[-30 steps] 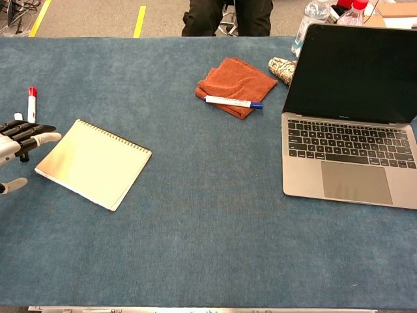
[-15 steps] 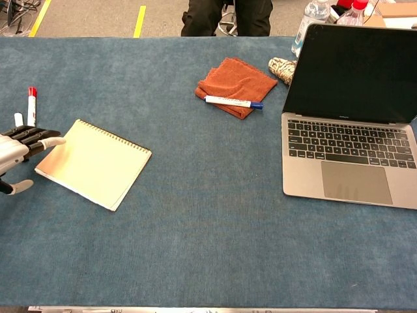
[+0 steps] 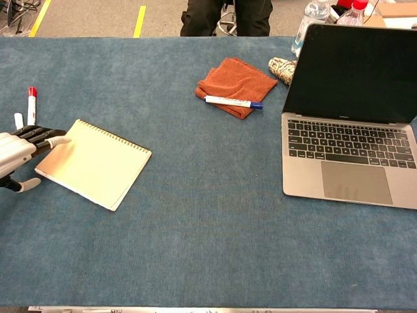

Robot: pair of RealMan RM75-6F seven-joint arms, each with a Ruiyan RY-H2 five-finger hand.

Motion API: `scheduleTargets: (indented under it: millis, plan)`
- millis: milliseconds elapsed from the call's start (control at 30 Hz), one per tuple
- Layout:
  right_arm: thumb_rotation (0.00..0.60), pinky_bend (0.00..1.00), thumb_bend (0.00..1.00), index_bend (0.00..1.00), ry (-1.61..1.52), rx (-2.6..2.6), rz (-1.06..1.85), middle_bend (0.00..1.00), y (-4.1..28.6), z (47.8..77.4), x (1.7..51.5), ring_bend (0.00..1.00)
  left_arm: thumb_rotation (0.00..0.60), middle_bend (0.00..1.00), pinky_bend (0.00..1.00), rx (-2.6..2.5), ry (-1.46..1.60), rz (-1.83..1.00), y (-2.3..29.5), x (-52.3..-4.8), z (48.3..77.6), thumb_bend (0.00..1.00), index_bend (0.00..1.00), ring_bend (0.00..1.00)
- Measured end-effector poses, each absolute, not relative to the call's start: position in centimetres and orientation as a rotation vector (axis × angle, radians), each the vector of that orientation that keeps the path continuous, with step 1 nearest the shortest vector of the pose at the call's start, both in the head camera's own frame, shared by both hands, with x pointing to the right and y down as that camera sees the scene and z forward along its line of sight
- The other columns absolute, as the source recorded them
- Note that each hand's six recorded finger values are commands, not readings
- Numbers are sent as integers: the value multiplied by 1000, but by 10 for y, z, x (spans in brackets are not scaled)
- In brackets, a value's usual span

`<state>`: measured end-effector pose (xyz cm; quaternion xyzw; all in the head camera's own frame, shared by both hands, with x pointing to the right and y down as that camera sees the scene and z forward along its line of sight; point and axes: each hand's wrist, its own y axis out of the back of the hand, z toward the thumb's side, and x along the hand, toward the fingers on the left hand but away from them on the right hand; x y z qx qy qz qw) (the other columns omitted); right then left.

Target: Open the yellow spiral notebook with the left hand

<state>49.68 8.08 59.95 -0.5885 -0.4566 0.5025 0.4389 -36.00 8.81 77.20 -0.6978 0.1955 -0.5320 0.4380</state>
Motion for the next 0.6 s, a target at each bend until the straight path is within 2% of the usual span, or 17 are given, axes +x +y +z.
scheduleTargets:
  millis: [600]
  plan:
    - [600, 178, 188, 138, -1149, -1448, 1257, 176, 84, 597, 502, 99, 600, 0, 0, -1734, 498, -1276, 60, -339, 778, 294, 0, 0]
